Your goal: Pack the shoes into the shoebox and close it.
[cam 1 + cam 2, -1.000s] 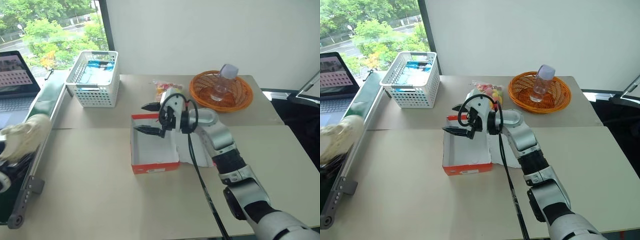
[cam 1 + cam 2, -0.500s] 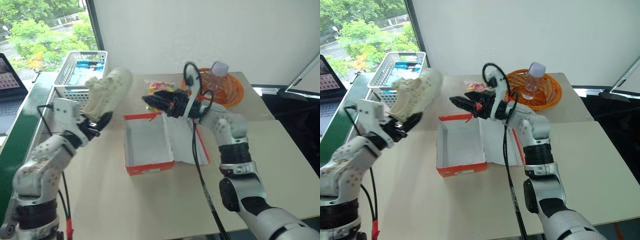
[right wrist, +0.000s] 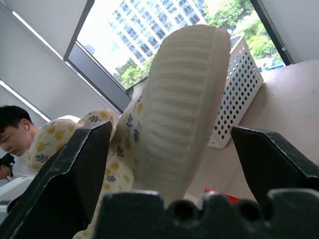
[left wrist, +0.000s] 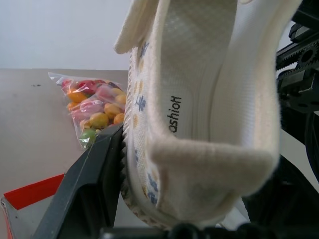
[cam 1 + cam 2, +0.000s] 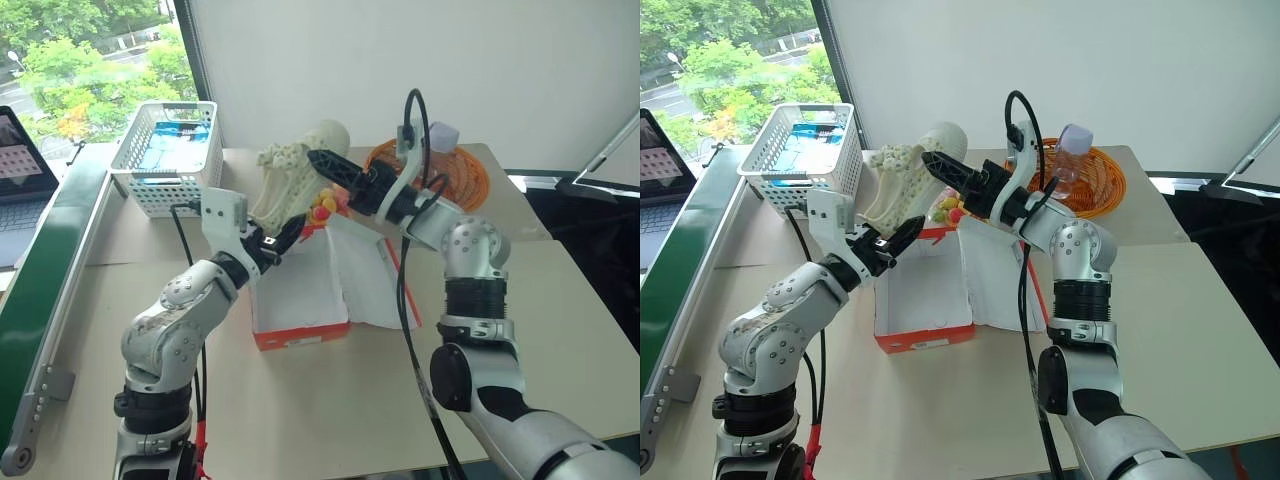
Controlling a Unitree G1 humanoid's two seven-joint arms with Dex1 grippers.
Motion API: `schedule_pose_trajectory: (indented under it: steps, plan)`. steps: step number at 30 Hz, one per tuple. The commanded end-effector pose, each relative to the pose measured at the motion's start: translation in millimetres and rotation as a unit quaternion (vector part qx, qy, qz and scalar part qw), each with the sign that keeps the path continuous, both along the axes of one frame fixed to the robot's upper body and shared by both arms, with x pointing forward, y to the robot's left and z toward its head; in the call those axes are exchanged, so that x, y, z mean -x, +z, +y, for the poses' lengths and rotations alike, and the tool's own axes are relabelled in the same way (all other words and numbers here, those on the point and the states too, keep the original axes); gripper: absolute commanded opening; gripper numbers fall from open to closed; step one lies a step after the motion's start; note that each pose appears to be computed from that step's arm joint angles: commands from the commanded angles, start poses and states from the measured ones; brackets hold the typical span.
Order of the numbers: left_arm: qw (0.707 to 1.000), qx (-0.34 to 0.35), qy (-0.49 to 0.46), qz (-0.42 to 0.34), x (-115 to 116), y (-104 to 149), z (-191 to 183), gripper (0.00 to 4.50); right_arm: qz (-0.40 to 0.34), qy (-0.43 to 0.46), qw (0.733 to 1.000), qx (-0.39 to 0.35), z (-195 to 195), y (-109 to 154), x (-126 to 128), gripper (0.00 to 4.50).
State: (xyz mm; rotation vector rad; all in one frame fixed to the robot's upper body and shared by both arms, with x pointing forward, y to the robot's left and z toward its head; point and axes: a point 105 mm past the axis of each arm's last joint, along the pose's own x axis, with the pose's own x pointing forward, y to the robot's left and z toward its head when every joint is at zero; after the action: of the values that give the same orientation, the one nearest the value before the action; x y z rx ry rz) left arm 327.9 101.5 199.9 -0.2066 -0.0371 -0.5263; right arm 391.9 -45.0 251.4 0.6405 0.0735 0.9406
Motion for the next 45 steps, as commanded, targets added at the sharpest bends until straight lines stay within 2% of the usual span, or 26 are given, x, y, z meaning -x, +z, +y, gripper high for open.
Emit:
schedule_pose_trajectory:
  steps: [1, 9, 10, 12, 14, 17, 21, 24, 28, 31, 35, 38, 45]
  plan:
    - [0.999, 0.001, -0.023, -0.032, 13.0, 14.8, -12.9, 2.83, -0.022, -0.005, 0.999, -0.028, -1.8, 19.1, -0.8, 4.50]
    - [0.999, 0.000, -0.028, -0.018, 16.9, 12.3, -8.3, 2.83, -0.032, -0.001, 0.999, -0.032, -0.4, 23.7, -1.7, 1.86]
    - [0.999, -0.003, -0.027, -0.018, 16.7, 12.1, -6.6, 3.70, -0.033, -0.002, 0.999, -0.031, -0.4, 24.3, -2.0, 1.53]
    - [1.000, -0.008, -0.023, -0.017, 17.0, 12.5, 0.1, 4.35, -0.037, -0.003, 0.999, -0.030, -0.5, 25.9, -2.8, 0.91]
    - [1.000, -0.018, -0.018, -0.017, 18.5, 13.3, 8.1, 4.50, -0.043, -0.003, 0.999, -0.027, -0.3, 28.3, -2.7, 0.57]
    - [0.998, -0.048, -0.036, -0.014, 27.6, 10.9, 14.7, 4.50, -0.051, -0.002, 0.998, -0.023, 0.2, 32.4, -2.5, 0.50]
    - [0.990, -0.131, -0.044, -0.003, 36.9, -0.4, 30.6, 4.50, -0.055, -0.001, 0.998, -0.014, 1.7, 39.0, -2.3, 0.48]
    - [0.967, -0.254, -0.008, 0.027, 36.9, -21.7, 67.4, 4.50, -0.033, 0.013, 0.997, 0.069, 15.8, 34.3, 2.6, 0.47]
    - [0.944, -0.329, -0.017, 0.033, 39.3, -30.2, 82.7, 4.50, 0.010, 0.049, 0.986, 0.162, 33.5, 17.5, 14.9, 0.47]
    - [0.940, -0.338, -0.039, 0.025, 41.5, -30.6, 77.8, 4.50, 0.039, 0.020, 0.960, 0.278, 35.0, -11.5, 11.7, 0.47]
    - [0.942, -0.332, -0.042, 0.019, 40.6, -30.7, 73.2, 4.50, 0.051, 0.002, 0.937, 0.346, 35.1, -33.0, 8.5, 0.47]
    - [0.945, -0.324, -0.033, 0.013, 40.6, -30.5, 70.6, 4.50, 0.062, -0.023, 0.894, 0.444, 29.4, -60.7, 2.4, 0.47]
    - [0.951, -0.308, -0.019, 0.012, 44.5, -33.5, 65.2, 4.50, 0.092, -0.034, 0.865, 0.493, 18.6, -77.6, -4.1, 0.47]
